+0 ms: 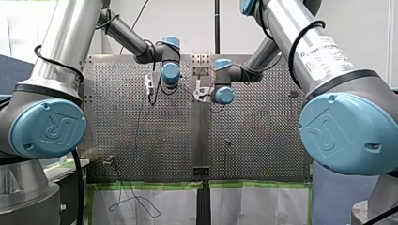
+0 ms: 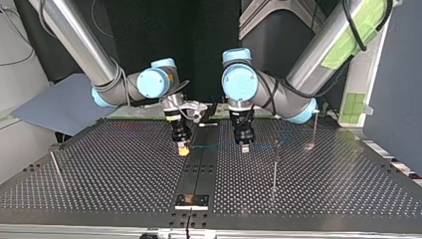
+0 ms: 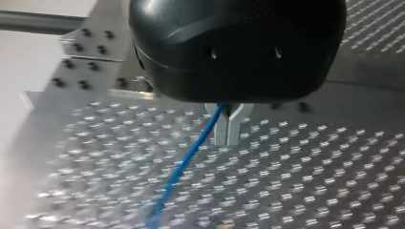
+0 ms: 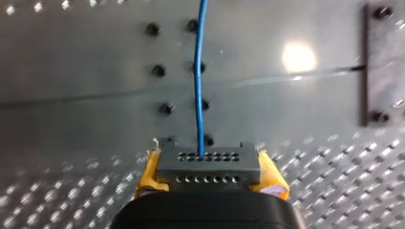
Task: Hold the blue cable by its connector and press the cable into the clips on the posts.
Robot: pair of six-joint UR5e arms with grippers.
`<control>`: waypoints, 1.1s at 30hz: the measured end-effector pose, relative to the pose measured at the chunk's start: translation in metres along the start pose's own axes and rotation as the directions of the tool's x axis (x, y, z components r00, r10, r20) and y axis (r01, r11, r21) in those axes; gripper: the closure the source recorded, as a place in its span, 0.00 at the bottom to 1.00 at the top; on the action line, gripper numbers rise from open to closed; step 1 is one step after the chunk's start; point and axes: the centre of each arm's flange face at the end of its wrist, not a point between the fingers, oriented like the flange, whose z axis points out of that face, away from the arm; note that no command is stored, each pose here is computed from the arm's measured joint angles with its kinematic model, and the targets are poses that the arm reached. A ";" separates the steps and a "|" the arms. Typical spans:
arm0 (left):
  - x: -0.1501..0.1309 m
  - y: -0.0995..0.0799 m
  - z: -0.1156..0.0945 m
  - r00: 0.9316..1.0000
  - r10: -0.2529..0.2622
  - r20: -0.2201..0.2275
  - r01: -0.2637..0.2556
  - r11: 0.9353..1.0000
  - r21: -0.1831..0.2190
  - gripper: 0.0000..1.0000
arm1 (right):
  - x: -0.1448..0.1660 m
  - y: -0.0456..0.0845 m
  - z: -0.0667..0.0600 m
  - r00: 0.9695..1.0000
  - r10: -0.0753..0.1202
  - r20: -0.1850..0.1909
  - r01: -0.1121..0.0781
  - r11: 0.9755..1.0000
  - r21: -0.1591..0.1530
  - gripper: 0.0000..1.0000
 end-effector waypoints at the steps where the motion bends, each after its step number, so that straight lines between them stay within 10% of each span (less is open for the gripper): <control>1: 0.007 -0.001 0.000 1.000 0.003 -0.009 -0.003 1.000 0.001 0.98 | -0.002 0.003 -0.002 1.000 0.003 0.006 -0.003 1.000 -0.004 1.00; 10: 0.043 -0.003 -0.005 1.000 0.007 -0.023 -0.006 1.000 0.016 0.98 | 0.015 0.020 -0.021 0.999 0.039 -0.029 -0.040 0.999 -0.028 1.00; 18: 0.074 -0.014 -0.015 0.999 0.026 -0.033 -0.025 0.998 0.049 0.98 | 0.007 0.032 -0.036 0.998 0.034 -0.051 -0.038 0.997 -0.069 1.00; 26: 0.099 -0.031 -0.026 0.999 0.027 -0.043 -0.024 0.997 0.069 0.98 | -0.035 0.041 -0.059 0.999 0.025 0.040 -0.020 0.993 -0.120 1.00; 33: 0.109 -0.041 -0.036 0.999 0.026 -0.046 -0.022 0.996 0.083 0.98 | -0.069 0.048 -0.087 0.991 0.025 0.133 -0.003 0.986 -0.165 1.00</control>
